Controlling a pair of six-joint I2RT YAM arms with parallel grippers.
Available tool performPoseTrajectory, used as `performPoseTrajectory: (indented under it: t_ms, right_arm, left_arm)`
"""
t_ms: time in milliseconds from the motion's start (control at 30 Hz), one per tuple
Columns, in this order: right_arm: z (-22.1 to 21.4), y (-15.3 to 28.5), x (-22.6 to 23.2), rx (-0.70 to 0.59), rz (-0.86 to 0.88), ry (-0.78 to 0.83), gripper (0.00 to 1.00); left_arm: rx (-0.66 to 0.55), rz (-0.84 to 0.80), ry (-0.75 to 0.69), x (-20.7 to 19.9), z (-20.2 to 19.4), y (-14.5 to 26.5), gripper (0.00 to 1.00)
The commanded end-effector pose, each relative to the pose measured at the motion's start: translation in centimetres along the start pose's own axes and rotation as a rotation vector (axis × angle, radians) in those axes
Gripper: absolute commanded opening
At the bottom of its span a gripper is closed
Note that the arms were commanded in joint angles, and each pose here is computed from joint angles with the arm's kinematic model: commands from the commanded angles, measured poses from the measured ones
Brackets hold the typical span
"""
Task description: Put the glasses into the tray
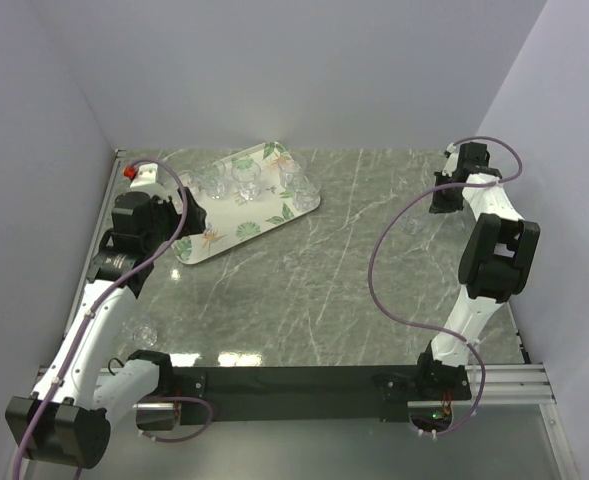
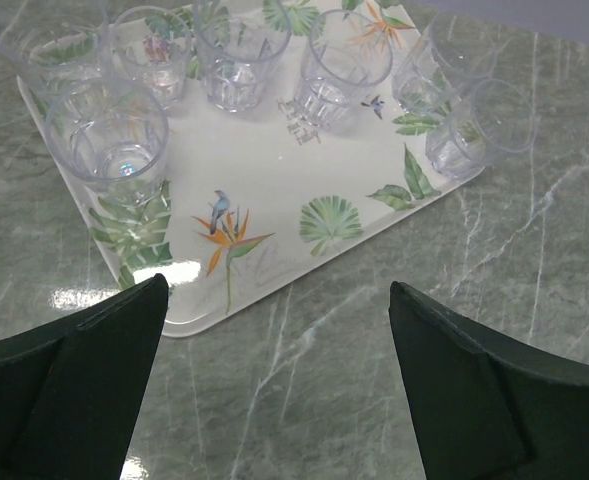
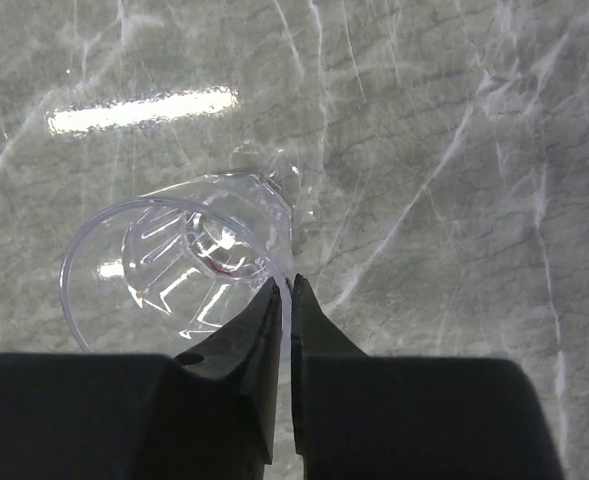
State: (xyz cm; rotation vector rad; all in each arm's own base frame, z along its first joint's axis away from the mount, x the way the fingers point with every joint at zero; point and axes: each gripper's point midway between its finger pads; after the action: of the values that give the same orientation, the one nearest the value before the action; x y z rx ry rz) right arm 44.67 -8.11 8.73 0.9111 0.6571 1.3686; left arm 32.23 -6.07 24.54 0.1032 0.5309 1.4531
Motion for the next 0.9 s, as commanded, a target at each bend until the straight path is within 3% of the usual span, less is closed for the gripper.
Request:
performPoseTrajectory:
  t_ms: [0, 33, 333, 867]
  right_arm:
    - [1.6, 0.8, 0.0, -0.054, 0.001, 0.001, 0.03]
    - [1.7, 0.9, 0.1, -0.058, 0.003, 0.006, 0.00]
    - [2.4, 4.7, 1.5, -0.153, 0.031, 0.090, 0.00]
    - [-2.4, 13.9, 14.0, -0.400, 0.092, 0.532, 0.00]
  left_arm:
    - [-0.068, -0.084, -0.022, -1.5, 1.5, 0.8, 0.98]
    - [-0.078, -0.093, -0.023, -1.7, 1.7, 0.9, 0.98]
    - [-0.081, -0.189, -0.034, -3.3, 1.6, 1.4, 0.99]
    - [-0.024, -0.444, -0.004, -7.6, 0.5, 1.6, 0.99]
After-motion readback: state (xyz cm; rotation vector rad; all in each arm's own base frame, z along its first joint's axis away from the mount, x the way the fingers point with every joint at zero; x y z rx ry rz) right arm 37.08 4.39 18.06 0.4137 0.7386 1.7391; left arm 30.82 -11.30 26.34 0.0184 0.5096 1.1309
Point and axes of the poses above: each gripper's point midway between its finger pads, its own y axis back along the fingers, its own x axis along the line the jaws close on, z = x × y
